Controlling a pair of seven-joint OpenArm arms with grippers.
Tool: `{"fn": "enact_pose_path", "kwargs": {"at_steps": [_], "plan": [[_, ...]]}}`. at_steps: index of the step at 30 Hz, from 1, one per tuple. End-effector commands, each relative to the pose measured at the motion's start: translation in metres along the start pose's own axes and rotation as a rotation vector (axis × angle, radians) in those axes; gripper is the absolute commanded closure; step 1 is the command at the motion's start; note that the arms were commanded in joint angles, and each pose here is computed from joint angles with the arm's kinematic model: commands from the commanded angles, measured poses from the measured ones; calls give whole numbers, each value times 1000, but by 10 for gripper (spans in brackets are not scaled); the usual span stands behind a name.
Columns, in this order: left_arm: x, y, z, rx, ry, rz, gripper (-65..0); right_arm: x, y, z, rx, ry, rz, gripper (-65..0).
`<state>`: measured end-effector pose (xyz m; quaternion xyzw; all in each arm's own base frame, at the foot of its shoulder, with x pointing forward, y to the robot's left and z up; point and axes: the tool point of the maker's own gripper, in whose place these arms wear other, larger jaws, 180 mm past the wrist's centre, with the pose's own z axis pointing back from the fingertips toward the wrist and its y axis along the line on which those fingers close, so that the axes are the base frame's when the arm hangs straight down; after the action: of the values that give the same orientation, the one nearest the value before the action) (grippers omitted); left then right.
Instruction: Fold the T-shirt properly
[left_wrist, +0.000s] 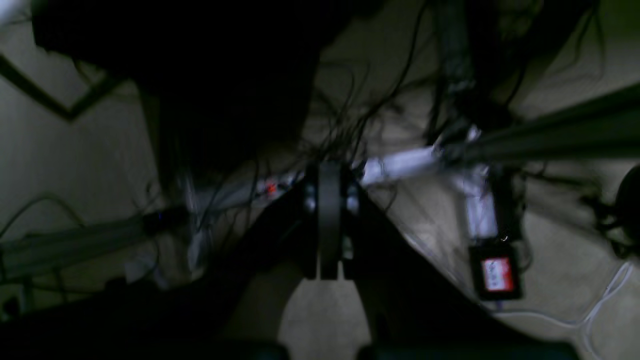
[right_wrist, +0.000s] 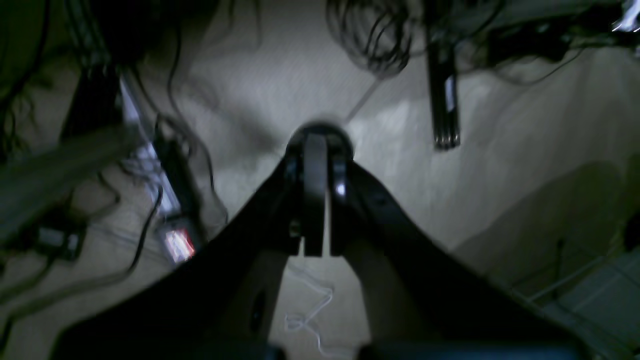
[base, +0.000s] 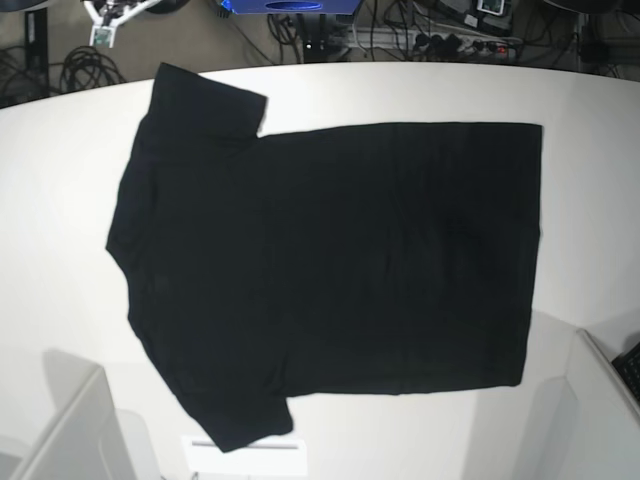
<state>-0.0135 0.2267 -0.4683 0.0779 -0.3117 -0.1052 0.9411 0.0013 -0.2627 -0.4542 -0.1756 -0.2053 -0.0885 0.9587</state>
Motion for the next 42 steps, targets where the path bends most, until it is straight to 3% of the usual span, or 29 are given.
{"fn": "enact_pose_path", "kwargs": {"at_steps": [1, 4, 10, 16, 19, 23, 25, 28, 30, 42], "plan": [[7, 4, 8, 1, -26, -16, 0, 11, -9, 5, -20, -37, 2, 0], [25, 5, 14, -8, -69, -25, 0, 41, -12, 10, -31, -115, -6, 0], [64, 24, 32, 25, -161, 81, 0, 95, -2, 26, -20, -257, -46, 0], [103, 57, 40, 101, -265, 133, 0, 128, 11, 27, 3, -294, -103, 0], [111, 74, 43, 142, -292, 166, 0, 140, 32, 23, 100, -297, -83, -9], [121, 100, 39, 203, -338, 261, 0, 153, 60, 26, 276, -308, -147, -320], [123, 112, 42, 231, -350, 289, -23, 161, 68, 29, 330, -327, -188, -381], [128, 123, 43, 255, -376, 328, -173, 171, 72, 29, 354, -348, -214, -378], [131, 126, 40, 260, -391, 354, -219, 176, 75, 27, 361, -341, -217, -359], [139, 134, 8, 251, -322, 398, -229, 166, 66, -17, 333, -174, -284, -341]]}}
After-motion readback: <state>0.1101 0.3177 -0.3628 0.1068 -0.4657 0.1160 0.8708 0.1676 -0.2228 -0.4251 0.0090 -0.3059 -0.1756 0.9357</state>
